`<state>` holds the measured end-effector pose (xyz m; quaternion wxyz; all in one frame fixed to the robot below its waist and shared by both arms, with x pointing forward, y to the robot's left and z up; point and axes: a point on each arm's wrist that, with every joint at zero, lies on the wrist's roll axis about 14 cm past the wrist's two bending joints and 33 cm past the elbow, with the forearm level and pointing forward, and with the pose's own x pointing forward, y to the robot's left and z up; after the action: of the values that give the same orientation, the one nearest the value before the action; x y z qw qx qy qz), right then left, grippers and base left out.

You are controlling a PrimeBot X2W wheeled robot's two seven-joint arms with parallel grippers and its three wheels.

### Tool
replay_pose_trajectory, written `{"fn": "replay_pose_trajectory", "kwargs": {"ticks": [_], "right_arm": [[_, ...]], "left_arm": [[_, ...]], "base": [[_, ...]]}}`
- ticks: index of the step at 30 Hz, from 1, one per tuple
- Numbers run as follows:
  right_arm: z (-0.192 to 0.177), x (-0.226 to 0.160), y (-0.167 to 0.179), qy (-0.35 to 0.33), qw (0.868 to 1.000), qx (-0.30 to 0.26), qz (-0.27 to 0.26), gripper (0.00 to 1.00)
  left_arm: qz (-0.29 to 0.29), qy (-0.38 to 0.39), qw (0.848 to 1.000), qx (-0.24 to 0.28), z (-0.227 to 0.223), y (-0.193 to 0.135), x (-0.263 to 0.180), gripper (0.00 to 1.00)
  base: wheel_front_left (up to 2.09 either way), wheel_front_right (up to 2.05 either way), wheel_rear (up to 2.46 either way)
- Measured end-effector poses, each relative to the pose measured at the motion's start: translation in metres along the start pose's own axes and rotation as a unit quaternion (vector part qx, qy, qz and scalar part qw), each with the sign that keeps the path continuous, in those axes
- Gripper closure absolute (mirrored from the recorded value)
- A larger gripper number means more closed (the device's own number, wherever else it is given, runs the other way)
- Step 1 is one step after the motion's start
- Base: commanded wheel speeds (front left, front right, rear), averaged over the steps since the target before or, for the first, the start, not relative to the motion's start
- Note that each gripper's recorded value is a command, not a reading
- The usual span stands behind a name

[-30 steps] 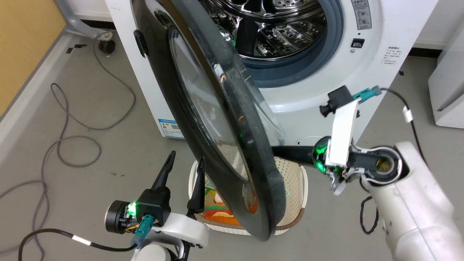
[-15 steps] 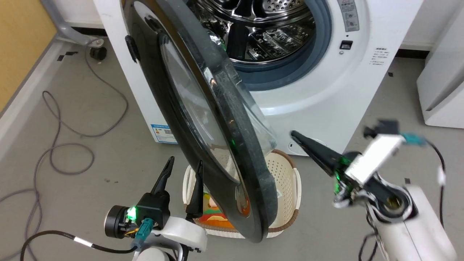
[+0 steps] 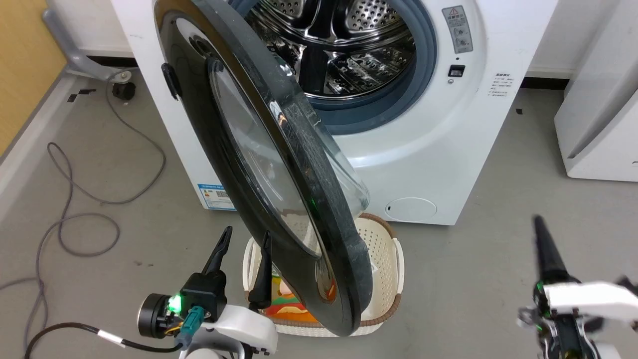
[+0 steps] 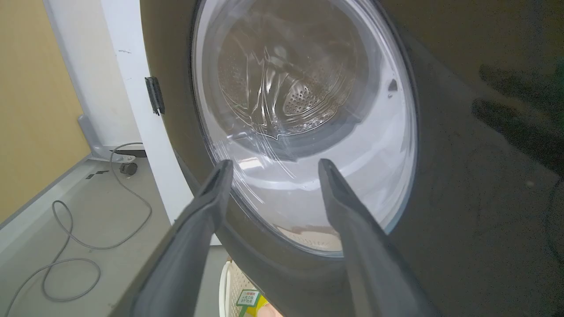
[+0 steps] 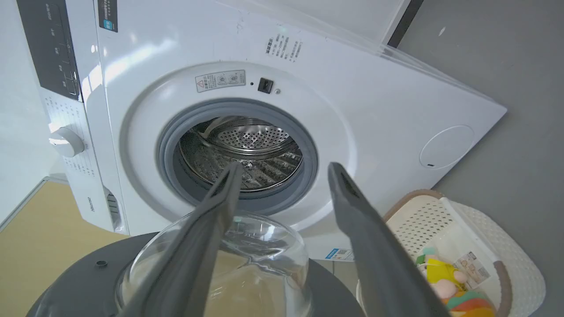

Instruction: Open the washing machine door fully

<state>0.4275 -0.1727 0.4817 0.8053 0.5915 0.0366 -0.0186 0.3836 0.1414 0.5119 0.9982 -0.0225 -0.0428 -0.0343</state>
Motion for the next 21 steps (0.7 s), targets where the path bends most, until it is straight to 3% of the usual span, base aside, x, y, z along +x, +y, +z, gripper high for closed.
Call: {"fn": "replay_pose_trajectory", "kwargs": {"ticks": [5,9,12,16,21], "right_arm": [[0.033,-0.016,-0.015,-0.089,0.992,-0.088,-0.016,0.00],[0.057,-0.021,-0.006,-0.120,0.973,-0.195,0.000,0.00],[0.072,-0.026,0.014,-0.139,0.941,-0.307,0.027,0.00],[0.069,-0.033,0.045,-0.145,0.883,-0.442,0.069,0.00],[0.032,-0.046,0.046,-0.100,0.846,-0.515,0.092,0.00]], "left_arm": [[0.000,0.003,1.000,-0.001,-0.002,0.000,-0.001,0.00],[0.003,0.006,1.000,-0.001,-0.004,0.002,-0.001,0.00],[0.005,0.005,1.000,0.000,-0.004,0.003,0.000,0.00],[0.005,0.003,1.000,0.002,-0.003,0.003,0.000,0.00],[0.006,0.002,1.000,0.002,-0.002,0.004,0.001,0.00]], "base": [[0.00,0.00,0.00],[0.00,0.00,0.00],[0.00,0.00,0.00],[0.00,0.00,0.00],[0.00,0.00,0.00]]}}
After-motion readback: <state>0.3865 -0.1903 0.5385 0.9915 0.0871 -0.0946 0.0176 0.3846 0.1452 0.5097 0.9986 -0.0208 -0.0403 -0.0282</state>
